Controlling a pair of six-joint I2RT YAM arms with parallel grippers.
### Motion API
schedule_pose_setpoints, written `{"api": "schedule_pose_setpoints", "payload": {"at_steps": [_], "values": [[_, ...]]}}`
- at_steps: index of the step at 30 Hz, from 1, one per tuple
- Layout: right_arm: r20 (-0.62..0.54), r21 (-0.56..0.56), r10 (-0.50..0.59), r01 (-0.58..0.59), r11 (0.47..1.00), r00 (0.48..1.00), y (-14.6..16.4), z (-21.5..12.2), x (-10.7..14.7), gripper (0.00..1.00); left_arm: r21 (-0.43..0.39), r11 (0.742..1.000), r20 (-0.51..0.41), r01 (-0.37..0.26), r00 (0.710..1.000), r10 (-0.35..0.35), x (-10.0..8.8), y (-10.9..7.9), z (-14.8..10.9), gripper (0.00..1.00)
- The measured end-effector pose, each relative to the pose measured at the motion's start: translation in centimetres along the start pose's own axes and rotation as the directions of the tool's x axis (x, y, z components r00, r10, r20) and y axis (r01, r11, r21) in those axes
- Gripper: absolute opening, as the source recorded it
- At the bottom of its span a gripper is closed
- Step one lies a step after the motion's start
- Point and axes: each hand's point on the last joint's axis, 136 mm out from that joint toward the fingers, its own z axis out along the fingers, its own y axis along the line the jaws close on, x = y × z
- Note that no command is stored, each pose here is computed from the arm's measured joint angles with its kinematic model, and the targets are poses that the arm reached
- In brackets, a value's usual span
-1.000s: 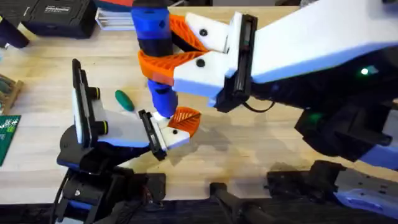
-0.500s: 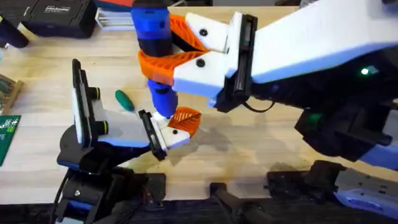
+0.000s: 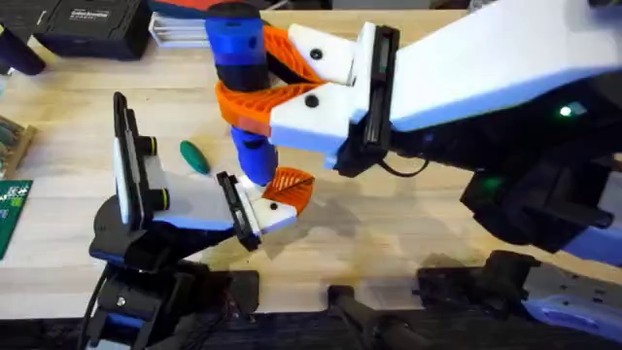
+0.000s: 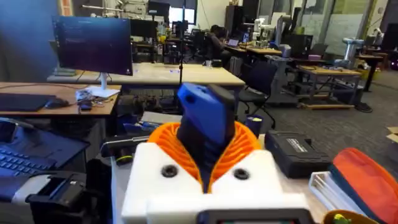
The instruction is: Pick up the gripper from the table and insert it into the empty holder that is missing its gripper. Then pick up a screw, insert it into the mounting hole, and use the screwdriver to tighten it. Finally, clean up the table by picking up the vegetable and placing it into the bucket.
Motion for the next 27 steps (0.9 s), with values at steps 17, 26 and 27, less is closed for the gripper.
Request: {"api": "schedule_pose_setpoints", "payload": {"at_steps": [17,26,27], "values": [[0.078,0.003,-0.038,0.038,0.999,0.996,-0.5,-0.5,-1.8,0.030,0.016,1.000,0.000,-0.003,1.000,0.003,0.0,-0.3,0.0,0.013],[0.083,0.032,-0.033,0.031,0.999,0.996,-1.4,-0.9,-2.1,0.030,0.012,1.000,0.000,-0.003,1.000,0.003,0.0,-0.2,0.0,0.013],[0.078,0.036,-0.041,0.038,0.999,0.996,-1.6,-0.9,-2.0,0.030,0.012,1.000,0.000,-0.003,1.000,0.003,0.0,-0.2,0.0,0.013]]}}
